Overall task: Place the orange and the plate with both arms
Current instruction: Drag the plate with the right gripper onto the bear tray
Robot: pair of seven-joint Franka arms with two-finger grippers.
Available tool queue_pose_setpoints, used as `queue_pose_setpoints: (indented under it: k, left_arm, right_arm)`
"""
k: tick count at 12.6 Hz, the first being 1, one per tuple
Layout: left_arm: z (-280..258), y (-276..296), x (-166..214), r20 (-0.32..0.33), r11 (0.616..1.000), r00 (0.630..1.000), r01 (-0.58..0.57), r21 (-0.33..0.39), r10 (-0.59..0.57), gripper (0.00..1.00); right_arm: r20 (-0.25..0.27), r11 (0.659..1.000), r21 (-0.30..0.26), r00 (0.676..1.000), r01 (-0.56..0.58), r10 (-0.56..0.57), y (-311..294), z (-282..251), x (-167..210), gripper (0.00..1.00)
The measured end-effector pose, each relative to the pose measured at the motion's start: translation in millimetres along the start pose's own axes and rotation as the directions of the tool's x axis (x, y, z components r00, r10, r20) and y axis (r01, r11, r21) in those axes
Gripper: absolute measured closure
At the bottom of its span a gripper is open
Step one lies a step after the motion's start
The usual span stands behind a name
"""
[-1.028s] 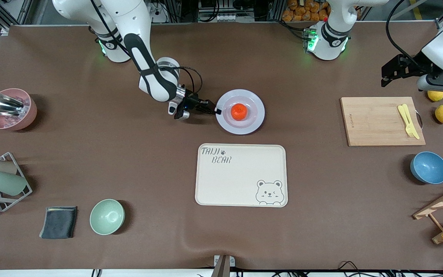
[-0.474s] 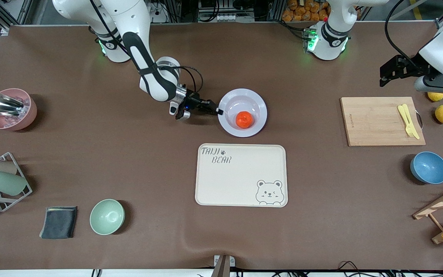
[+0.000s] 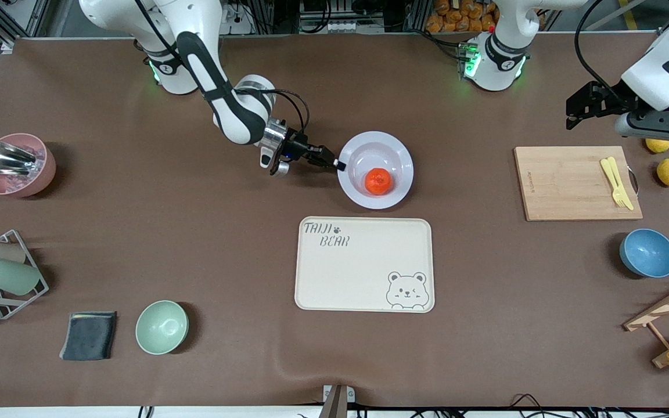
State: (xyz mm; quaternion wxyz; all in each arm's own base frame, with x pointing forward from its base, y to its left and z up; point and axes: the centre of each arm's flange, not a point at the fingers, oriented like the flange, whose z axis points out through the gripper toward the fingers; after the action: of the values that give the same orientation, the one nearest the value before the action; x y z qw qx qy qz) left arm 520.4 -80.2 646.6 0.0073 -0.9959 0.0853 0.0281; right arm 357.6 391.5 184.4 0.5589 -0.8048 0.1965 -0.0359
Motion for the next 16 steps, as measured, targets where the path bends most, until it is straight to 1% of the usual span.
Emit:
queue_pose_setpoints:
  k: [2, 5, 6, 7, 9, 12, 14, 16]
  left_arm:
    - [0.0, 0.1, 0.0, 0.000, 1.000, 1.000, 0.000, 0.000, 0.000, 0.00]
    - [-0.1, 3.6, 0.1, 0.000, 1.000, 1.000, -0.007, 0.001, 0.007, 0.00]
    - [-0.2, 5.7, 0.1, 0.000, 1.000, 1.000, -0.010, 0.001, 0.010, 0.00]
    - [-0.3, 6.6, 0.1, -0.001, 1.000, 1.000, -0.012, 0.001, 0.012, 0.00]
    - [-0.5, 6.7, 0.0, -0.001, 1.000, 1.000, -0.012, 0.001, 0.012, 0.00]
    - [-0.5, 7.2, 0.0, -0.001, 1.000, 1.000, -0.013, 0.001, 0.013, 0.00]
    - [-0.5, 10.1, 0.0, -0.001, 1.000, 1.000, -0.018, 0.002, 0.018, 0.00]
    - [-0.5, 14.4, 0.0, -0.001, 1.000, 1.000, -0.026, 0.003, 0.026, 0.00]
  right_arm:
    - [-0.018, 1.000, 0.019, 1.000, -0.006, 0.006, -10.9, -3.6, 8.5, 0.95]
    - [-0.086, 0.996, 0.083, 0.995, -0.043, 0.050, -40.8, -7.2, 51.5, 0.95]
    - [-0.113, 0.995, 0.087, 0.992, -0.053, 0.063, -51.1, -4.3, 65.3, 0.95]
    - [-0.139, 0.995, 0.080, 0.988, -0.058, 0.069, -57.3, 1.2, 77.2, 0.95]
    - [-0.171, 0.995, 0.073, 0.982, -0.066, 0.077, -54.9, 16.1, 100.6, 0.95]
    - [-0.218, 0.994, 0.056, 0.970, -0.097, 0.107, -21.7, 25.6, 141.7, 0.95]
    - [-0.231, 0.993, 0.051, 0.966, -0.106, 0.115, -6.8, 32.8, 156.8, 0.95]
    - [-0.248, 0.994, 0.044, 0.962, -0.104, 0.111, -5.7, 42.0, 167.6, 0.95]
